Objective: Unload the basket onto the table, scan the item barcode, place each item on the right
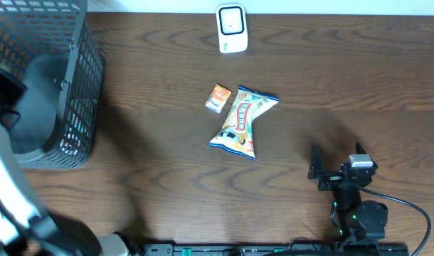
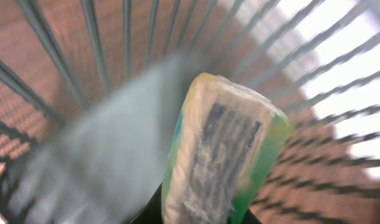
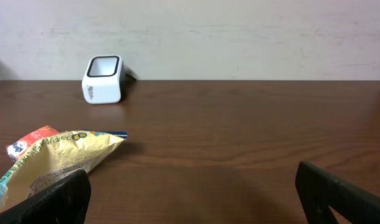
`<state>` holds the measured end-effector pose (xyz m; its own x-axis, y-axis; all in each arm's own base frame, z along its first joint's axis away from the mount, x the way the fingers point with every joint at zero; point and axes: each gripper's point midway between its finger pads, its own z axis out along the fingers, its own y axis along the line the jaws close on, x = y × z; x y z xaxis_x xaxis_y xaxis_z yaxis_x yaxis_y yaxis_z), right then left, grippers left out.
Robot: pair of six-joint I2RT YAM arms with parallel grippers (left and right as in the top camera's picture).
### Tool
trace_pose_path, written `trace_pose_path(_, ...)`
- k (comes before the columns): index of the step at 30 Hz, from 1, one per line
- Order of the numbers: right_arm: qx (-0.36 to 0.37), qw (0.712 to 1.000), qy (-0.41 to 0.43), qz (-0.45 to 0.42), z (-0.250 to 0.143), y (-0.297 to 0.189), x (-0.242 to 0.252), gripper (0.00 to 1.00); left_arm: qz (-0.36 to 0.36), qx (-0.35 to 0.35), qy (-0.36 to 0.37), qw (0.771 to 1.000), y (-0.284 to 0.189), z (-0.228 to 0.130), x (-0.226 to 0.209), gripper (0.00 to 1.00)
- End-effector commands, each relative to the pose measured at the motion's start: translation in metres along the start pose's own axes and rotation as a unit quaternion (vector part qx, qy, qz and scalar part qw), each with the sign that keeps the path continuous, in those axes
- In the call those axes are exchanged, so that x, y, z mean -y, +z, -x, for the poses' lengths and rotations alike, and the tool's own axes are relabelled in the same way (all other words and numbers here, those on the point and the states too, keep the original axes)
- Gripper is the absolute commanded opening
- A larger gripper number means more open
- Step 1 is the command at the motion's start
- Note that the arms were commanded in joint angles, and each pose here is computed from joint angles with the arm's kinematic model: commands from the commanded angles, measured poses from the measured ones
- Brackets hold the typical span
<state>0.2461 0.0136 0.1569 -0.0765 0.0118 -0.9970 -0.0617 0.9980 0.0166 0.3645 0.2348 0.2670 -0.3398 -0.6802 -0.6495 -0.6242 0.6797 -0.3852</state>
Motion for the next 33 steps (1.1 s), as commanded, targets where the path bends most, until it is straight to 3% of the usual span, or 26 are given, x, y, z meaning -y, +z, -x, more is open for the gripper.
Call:
trace_pose_path(1,0.0,1.0,0.005,-0.001,-0.001,0.0,0.0,0.99,-0.051,0.085,-0.108,0.989,-0.06,0.034,0.029,0.07)
trace_pose_path(5,-0.001,1.0,0.005,-0.001,-0.001,0.0,0.0,0.99,-0.122,0.127,-0.127,0.976,-0.116,0.042,0.064,0.08)
trace_pose_path(9,0.0,1.0,0.005,-0.001,-0.001,0.0,0.0,0.99,-0.235,0.088,-0.08,0.965,-0.144,0.016,0.131,0.07)
trace_pose_path(15,-0.001,1.0,0.005,-0.001,-0.001,0.0,0.0,0.99,-0.321,-0.048,0.02,0.946,-0.142,-0.077,0.22,0.08)
trace_pose_path(19,0.0,1.0,0.005,-0.001,-0.001,0.0,0.0,0.99,-0.357,-0.119,0.128,0.918,-0.137,-0.145,0.264,0.07)
trace_pose_path(24,-0.001,1.0,0.005,-0.001,-0.001,0.0,0.0,0.99,-0.376,-0.201,0.218,0.878,-0.123,-0.229,0.302,0.07)
trace_pose_path(33,-0.001,1.0,0.005,-0.001,-0.001,0.0,0.0,0.99,-0.299,-0.296,0.282,0.862,-0.057,-0.34,0.311,0.08)
